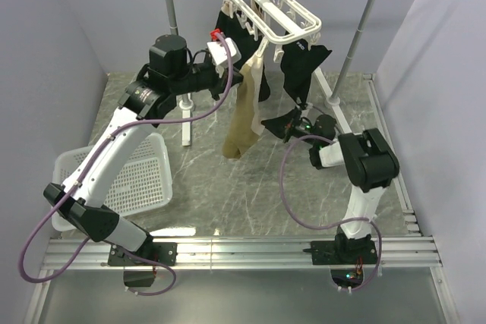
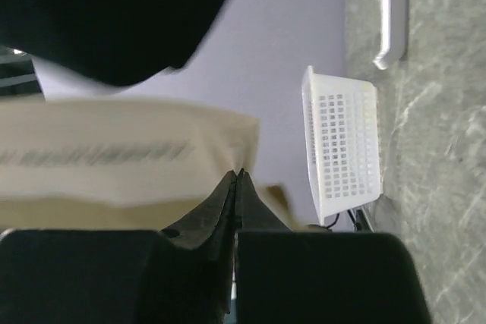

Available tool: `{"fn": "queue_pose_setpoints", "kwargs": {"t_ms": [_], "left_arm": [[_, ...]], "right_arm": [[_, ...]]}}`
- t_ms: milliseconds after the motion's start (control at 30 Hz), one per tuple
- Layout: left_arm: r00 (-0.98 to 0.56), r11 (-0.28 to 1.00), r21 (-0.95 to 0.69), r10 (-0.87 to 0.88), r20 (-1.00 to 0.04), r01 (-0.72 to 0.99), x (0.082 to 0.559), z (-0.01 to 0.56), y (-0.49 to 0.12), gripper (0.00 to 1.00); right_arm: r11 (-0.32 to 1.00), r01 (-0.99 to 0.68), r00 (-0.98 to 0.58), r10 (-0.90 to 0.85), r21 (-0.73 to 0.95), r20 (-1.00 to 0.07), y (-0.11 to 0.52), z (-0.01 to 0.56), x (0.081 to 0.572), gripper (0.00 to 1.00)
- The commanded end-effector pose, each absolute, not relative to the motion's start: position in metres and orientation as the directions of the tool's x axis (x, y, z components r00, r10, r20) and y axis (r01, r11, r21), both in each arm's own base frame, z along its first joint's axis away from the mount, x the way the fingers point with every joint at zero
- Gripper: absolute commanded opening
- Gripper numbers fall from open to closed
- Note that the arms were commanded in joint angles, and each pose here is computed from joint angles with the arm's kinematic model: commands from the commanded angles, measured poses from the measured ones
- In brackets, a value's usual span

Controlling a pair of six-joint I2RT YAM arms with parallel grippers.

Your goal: Clip the underwear to the hanger

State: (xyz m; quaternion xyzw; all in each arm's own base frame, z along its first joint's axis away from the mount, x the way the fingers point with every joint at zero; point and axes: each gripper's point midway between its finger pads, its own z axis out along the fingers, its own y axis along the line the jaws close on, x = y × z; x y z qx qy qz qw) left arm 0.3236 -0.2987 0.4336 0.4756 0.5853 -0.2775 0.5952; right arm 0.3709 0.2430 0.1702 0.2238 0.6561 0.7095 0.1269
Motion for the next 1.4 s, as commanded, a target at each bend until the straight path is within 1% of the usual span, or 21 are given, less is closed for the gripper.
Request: {"fn": "queue_pose_setpoints", "kwargs": {"t_ms": [0, 133, 300, 400, 433, 500, 533, 600, 633, 733, 767, 800, 833, 867, 900, 933, 1033, 1100, 1167, 1200, 1367], "left_arm": [[0.128, 0.486, 0.212, 0.2, -0.971, 0.848, 0.335, 0.435, -0.289, 0.0], [0.045, 0.591, 0.126, 0.151, -0.987, 0.797, 0.354, 0.425, -0.284, 0.0], [-0.113, 0.684, -0.01, 0.106, -0.988, 0.73, 0.379, 0.394, -0.286, 0.03], [-0.221, 0.726, -0.121, 0.044, -0.974, 0.677, 0.388, 0.375, -0.284, 0.2], [-0.249, 0.731, -0.142, 0.039, -0.968, 0.668, 0.39, 0.364, -0.283, 0.3], [-0.296, 0.749, -0.196, 0.0, -0.955, 0.632, 0.391, 0.355, -0.282, 0.37], [-0.326, 0.763, -0.214, -0.005, -0.945, 0.61, 0.391, 0.346, -0.28, 0.41], [-0.38, 0.803, -0.249, -0.031, -0.924, 0.541, 0.395, 0.333, -0.271, 0.46], [-0.407, 0.81, -0.262, -0.032, -0.913, 0.525, 0.39, 0.325, -0.267, 0.54], [-0.416, 0.802, -0.282, -0.046, -0.908, 0.527, 0.377, 0.317, -0.261, 0.66], [-0.414, 0.789, -0.286, -0.044, -0.909, 0.544, 0.372, 0.316, -0.263, 0.66], [-0.414, 0.748, -0.297, -0.032, -0.91, 0.594, 0.362, 0.317, -0.269, 0.63], [-0.415, 0.722, -0.305, -0.026, -0.909, 0.622, 0.352, 0.313, -0.27, 0.61], [-0.387, 0.67, -0.31, -0.037, -0.921, 0.675, 0.345, 0.32, -0.279, 0.56], [-0.396, 0.602, -0.326, -0.018, -0.918, 0.729, 0.331, 0.314, -0.289, 0.42], [-0.391, 0.573, -0.328, -0.014, -0.92, 0.751, 0.326, 0.313, -0.295, 0.35], [-0.395, 0.496, -0.344, -0.002, -0.919, 0.797, 0.323, 0.303, -0.325, 0.2], [-0.384, 0.447, -0.355, -0.028, -0.923, 0.821, 0.324, 0.31, -0.347, 0.15], [-0.431, 0.416, -0.406, -0.035, -0.901, 0.814, 0.33, 0.297, -0.367, 0.13], [-0.404, 0.393, -0.395, -0.063, -0.913, 0.831, 0.334, 0.307, -0.375, 0.11], [-0.45, 0.341, -0.47, -0.14, -0.882, 0.814, 0.35, 0.306, -0.411, 0.04]], "right_arm": [[-0.155, -0.324, -0.832, 0.517, 0.933, -0.203, 0.216, 0.257, 0.341, 0.0], [-0.126, -0.321, -0.805, 0.558, 0.939, -0.2, 0.187, 0.263, 0.334, 0.0], [-0.038, -0.352, -0.785, 0.556, 0.935, -0.273, 0.172, 0.268, 0.314, 0.0], [0.045, -0.426, -0.738, 0.56, 0.903, -0.376, 0.163, 0.276, 0.307, 0.0], [0.069, -0.388, -0.749, 0.558, 0.919, -0.358, 0.161, 0.269, 0.308, 0.0], [0.137, -0.473, -0.706, 0.533, 0.871, -0.467, 0.158, 0.276, 0.3, 0.0], [0.159, -0.436, -0.721, 0.527, 0.886, -0.45, 0.156, 0.27, 0.299, 0.0], [0.25, -0.525, -0.652, 0.496, 0.814, -0.573, 0.153, 0.278, 0.294, 0.0], [0.272, -0.484, -0.677, 0.486, 0.832, -0.553, 0.152, 0.269, 0.291, 0.0], [0.364, -0.564, -0.612, 0.418, 0.741, -0.671, 0.15, 0.269, 0.284, 0.0], [0.379, -0.587, -0.59, 0.405, 0.715, -0.699, 0.15, 0.276, 0.28, 0.0], [0.391, -0.572, -0.604, 0.394, 0.721, -0.693, 0.149, 0.271, 0.278, 0.0], [0.417, -0.599, -0.574, 0.373, 0.684, -0.729, 0.148, 0.271, 0.278, 0.0], [0.424, -0.607, -0.565, 0.364, 0.672, -0.74, 0.148, 0.272, 0.277, 0.0], [0.435, -0.615, -0.554, 0.356, 0.658, -0.753, 0.147, 0.277, 0.276, 0.0], [0.457, -0.637, -0.523, 0.336, 0.621, -0.784, 0.146, 0.278, 0.277, 0.0], [0.487, -0.676, -0.471, 0.292, 0.553, -0.832, 0.144, 0.287, 0.277, 0.0], [0.489, -0.693, -0.457, 0.272, 0.53, -0.847, 0.146, 0.293, 0.275, 0.0], [0.493, -0.718, -0.432, 0.238, 0.492, -0.87, 0.148, 0.296, 0.275, 0.0], [0.493, -0.717, -0.44, 0.226, 0.492, -0.869, 0.149, 0.295, 0.274, 0.0], [0.464, -0.779, -0.391, 0.168, 0.422, -0.905, 0.167, 0.304, 0.268, 0.0]]}}
